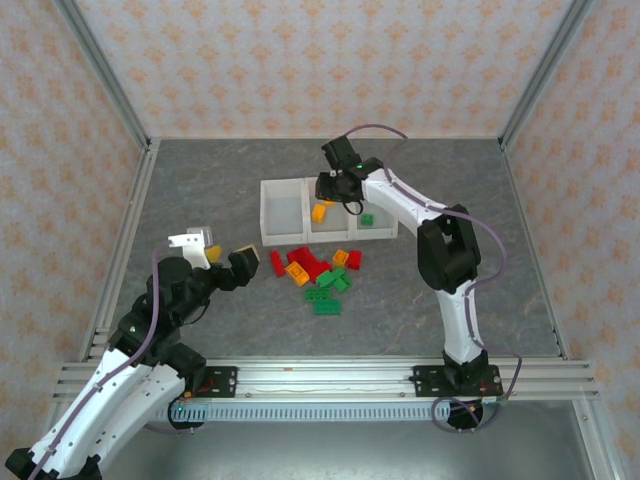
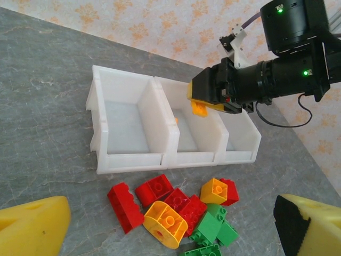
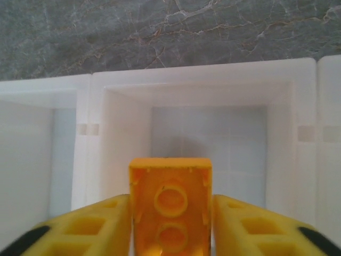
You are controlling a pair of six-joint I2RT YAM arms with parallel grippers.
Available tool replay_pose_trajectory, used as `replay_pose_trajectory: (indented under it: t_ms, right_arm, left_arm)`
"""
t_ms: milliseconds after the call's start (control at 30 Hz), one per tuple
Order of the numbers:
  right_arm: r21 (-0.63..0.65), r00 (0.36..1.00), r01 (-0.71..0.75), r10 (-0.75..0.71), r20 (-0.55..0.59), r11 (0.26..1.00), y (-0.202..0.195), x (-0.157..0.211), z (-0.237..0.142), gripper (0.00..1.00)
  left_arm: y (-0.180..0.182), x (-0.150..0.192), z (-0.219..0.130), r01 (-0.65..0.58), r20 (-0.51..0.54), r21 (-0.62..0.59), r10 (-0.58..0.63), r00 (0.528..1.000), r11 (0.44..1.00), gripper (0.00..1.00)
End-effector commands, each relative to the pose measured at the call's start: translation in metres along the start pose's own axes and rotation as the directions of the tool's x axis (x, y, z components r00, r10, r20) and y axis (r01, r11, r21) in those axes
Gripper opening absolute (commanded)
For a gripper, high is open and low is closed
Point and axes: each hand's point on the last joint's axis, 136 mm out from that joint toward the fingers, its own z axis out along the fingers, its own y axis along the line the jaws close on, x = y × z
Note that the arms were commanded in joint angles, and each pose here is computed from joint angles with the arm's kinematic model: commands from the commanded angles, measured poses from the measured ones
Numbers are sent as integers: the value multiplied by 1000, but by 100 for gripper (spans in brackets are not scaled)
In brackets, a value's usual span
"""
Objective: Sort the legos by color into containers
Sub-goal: Place the lego in the container, then pick up the lego from the center of the table.
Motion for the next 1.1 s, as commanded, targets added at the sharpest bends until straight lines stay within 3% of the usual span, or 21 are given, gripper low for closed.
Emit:
replay_pose_trajectory:
  t_ms: [0, 167, 300, 600, 800, 1067]
  right_arm:
    - [34, 999, 24, -24, -23, 999, -1, 2, -3, 51]
    - [41, 998, 60, -60, -6, 997, 15, 4, -25, 75]
    - [66, 997, 75, -76, 17, 995, 21, 10, -52, 82]
    - [40, 987, 157, -156, -26, 987, 1, 68, -91, 85]
    - [91, 962, 259, -249, -113, 962, -32, 110, -84, 83]
    - [39, 911, 389, -378, -166, 920, -32, 126, -66, 81]
  left_arm:
    - [-9, -4, -1, -25, 19, 44, 24, 1000, 999, 99]
    - [-9, -3, -1, -24, 14, 48, 23, 1000, 999, 99]
    - [-9, -2, 0, -24, 12, 47, 24, 1000, 999, 99]
    - [-11, -1, 0, -26, 7, 55, 26, 1000, 998, 99]
    - [-9, -2, 0, -26, 9, 45, 26, 1000, 999, 99]
    - [-6, -6, -3, -23, 33, 27, 22, 999, 999, 99]
